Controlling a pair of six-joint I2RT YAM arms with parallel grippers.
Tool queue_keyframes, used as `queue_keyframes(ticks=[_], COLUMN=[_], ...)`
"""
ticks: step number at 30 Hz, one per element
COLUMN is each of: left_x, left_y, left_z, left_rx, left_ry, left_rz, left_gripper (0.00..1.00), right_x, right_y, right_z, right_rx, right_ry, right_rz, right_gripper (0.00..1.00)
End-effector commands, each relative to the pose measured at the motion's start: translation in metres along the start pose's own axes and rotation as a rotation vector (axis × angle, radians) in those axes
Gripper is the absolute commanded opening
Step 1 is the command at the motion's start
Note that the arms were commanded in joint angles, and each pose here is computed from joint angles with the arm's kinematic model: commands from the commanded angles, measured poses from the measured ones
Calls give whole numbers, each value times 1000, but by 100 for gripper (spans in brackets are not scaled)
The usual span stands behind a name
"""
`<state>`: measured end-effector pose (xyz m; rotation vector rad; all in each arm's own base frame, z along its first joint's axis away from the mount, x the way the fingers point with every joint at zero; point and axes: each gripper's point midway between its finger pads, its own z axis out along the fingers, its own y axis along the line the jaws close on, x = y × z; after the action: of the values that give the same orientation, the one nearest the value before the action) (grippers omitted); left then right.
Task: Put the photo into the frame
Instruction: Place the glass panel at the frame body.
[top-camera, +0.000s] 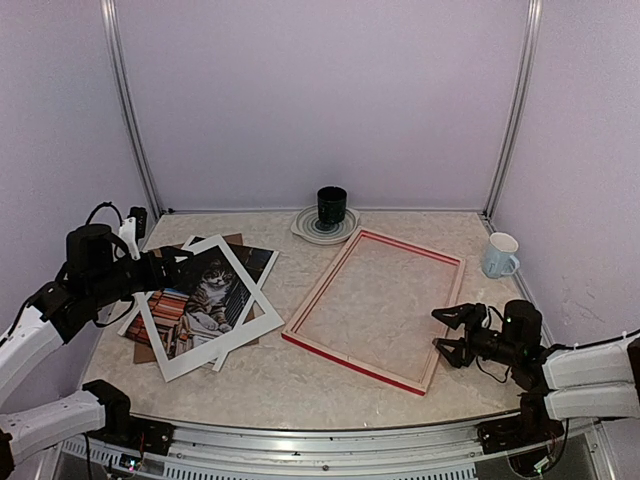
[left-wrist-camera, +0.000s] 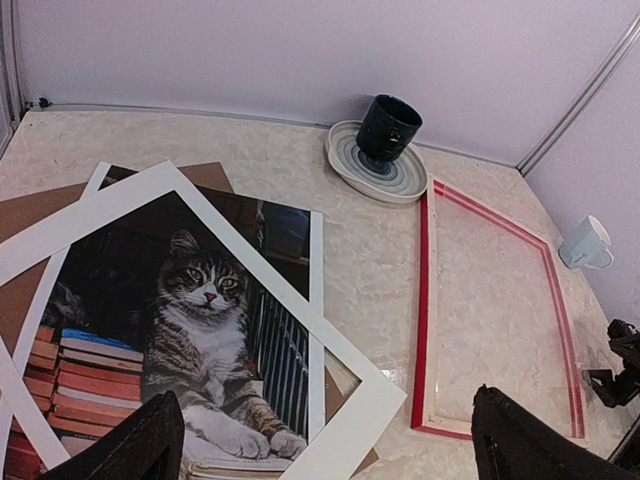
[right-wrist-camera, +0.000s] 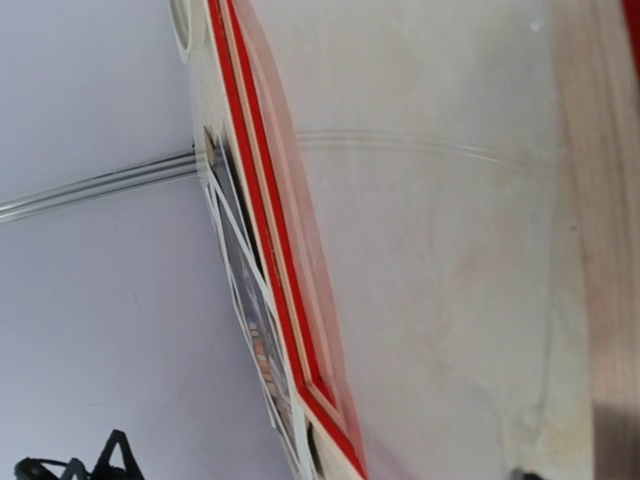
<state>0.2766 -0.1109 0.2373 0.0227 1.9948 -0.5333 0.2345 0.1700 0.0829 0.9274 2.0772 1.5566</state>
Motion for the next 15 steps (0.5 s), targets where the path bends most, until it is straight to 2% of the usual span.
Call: queue_keyframes(ticks=[1, 15], left_x=[-4, -5], left_y=[-2, -2], left_z=[-1, -2], left_rx=[14, 13], left_ry=[-20, -23], left_rz=[0, 3], left_gripper=[99, 99], right_x=[-7, -17], right_y=[12, 30], right_z=[-1, 4], right_rx=[-54, -136], right_ry=[-33, -88], right_rz=[-3, -118], right_gripper=[81, 82])
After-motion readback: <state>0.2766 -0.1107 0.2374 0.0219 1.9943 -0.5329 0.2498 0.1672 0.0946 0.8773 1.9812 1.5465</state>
